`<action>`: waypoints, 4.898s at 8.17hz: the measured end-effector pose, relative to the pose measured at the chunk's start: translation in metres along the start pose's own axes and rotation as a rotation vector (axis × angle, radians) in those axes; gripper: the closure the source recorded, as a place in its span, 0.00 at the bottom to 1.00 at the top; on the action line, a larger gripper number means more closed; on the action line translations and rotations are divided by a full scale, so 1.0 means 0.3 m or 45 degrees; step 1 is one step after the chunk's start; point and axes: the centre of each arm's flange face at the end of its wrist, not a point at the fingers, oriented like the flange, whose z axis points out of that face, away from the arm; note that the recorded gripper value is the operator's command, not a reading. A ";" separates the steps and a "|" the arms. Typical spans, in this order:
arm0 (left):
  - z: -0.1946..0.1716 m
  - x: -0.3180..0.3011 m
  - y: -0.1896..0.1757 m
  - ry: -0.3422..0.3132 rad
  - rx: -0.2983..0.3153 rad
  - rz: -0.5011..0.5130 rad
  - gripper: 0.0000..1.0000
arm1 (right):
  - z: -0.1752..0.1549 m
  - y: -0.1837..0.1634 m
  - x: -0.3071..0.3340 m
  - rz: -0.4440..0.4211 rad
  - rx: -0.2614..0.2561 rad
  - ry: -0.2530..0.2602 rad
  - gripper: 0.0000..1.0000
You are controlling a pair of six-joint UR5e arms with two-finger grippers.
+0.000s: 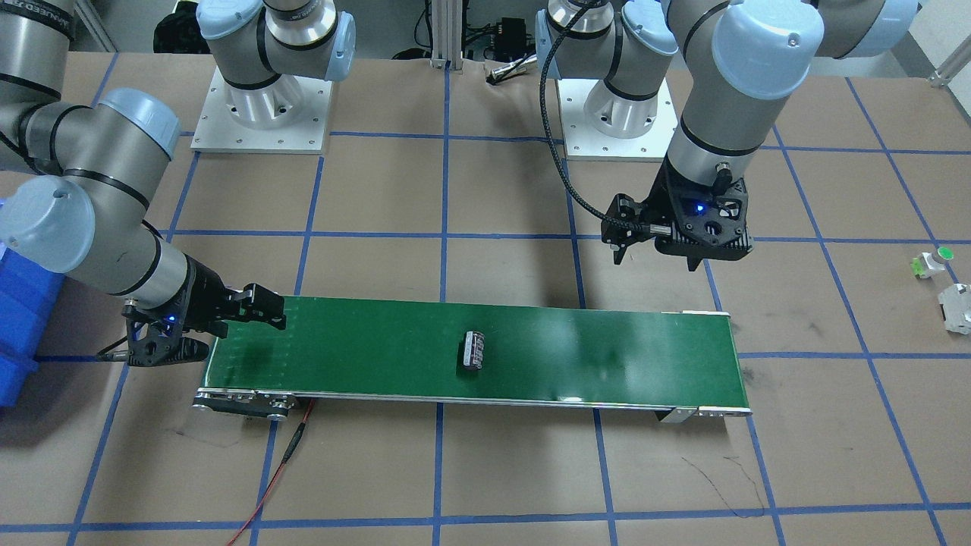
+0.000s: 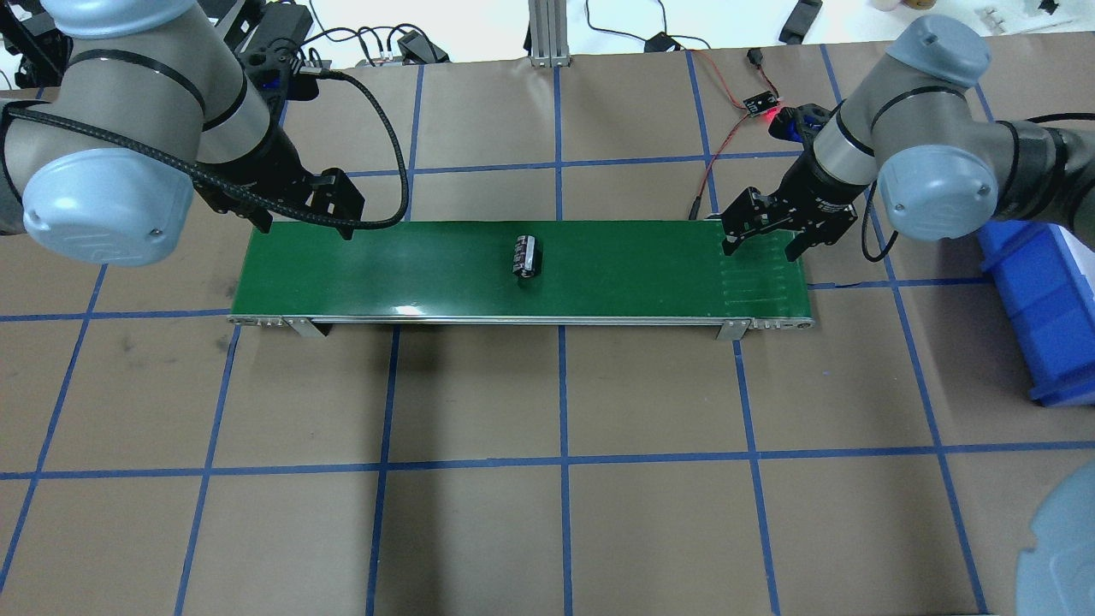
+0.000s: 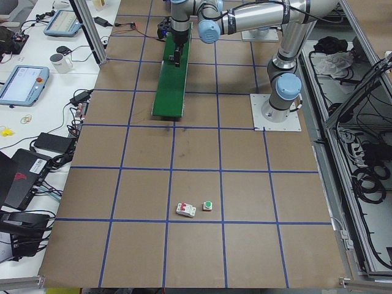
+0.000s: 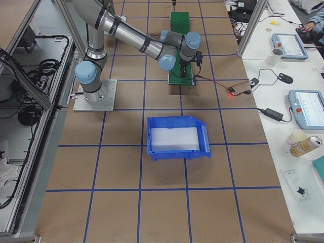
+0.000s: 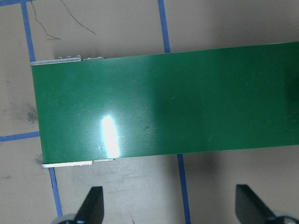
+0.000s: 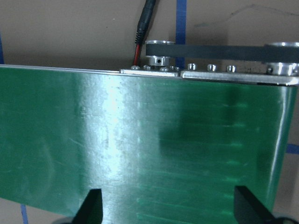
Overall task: Move capacitor from left to right
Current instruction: 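Lower the right gripper over the belt's far end while the capacitor rides toward it, then close the right gripper on the capacitor at the belt's end, then lift the capacitor with the right gripper and carry it toward the blue bin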
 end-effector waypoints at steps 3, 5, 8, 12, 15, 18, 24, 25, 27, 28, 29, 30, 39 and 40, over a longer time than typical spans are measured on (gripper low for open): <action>0.001 0.000 -0.002 0.002 -0.001 -0.001 0.00 | 0.010 0.000 -0.026 -0.014 -0.001 0.002 0.00; 0.003 0.000 -0.001 0.002 -0.003 0.002 0.00 | 0.015 0.001 -0.044 -0.026 -0.001 0.008 0.00; 0.005 0.000 0.000 0.001 -0.005 0.003 0.00 | 0.016 0.001 -0.049 -0.028 -0.001 0.009 0.00; 0.005 0.000 0.000 0.003 -0.004 0.004 0.00 | 0.027 -0.002 -0.074 -0.040 0.002 0.009 0.00; 0.005 0.001 0.000 0.002 -0.004 0.005 0.00 | 0.042 -0.019 -0.084 -0.046 0.025 0.014 0.00; 0.005 0.000 0.000 0.001 -0.005 0.005 0.00 | 0.056 -0.041 -0.082 -0.029 0.047 0.006 0.00; 0.006 0.000 0.000 0.001 -0.006 0.005 0.00 | 0.090 -0.048 -0.121 0.059 0.048 0.134 0.32; 0.007 0.000 0.000 0.000 -0.007 0.005 0.00 | 0.100 -0.046 -0.124 0.050 0.039 0.183 0.47; 0.006 0.000 0.000 0.001 -0.006 0.007 0.00 | 0.106 -0.045 -0.123 0.030 0.032 0.241 0.90; 0.006 0.000 0.001 0.000 -0.006 0.007 0.00 | 0.103 -0.045 -0.116 0.008 0.028 0.272 1.00; 0.006 0.000 0.000 0.000 -0.007 0.007 0.00 | 0.092 -0.045 -0.106 -0.025 0.024 0.322 1.00; 0.007 0.000 0.000 0.000 -0.007 0.007 0.00 | 0.063 -0.057 -0.097 -0.048 0.034 0.374 1.00; 0.009 0.001 0.001 0.002 -0.008 0.005 0.00 | -0.622 0.009 0.822 -0.274 0.036 0.572 1.00; 0.009 0.001 0.000 0.002 -0.008 0.005 0.00 | -0.632 0.052 0.968 -0.329 0.021 0.569 1.00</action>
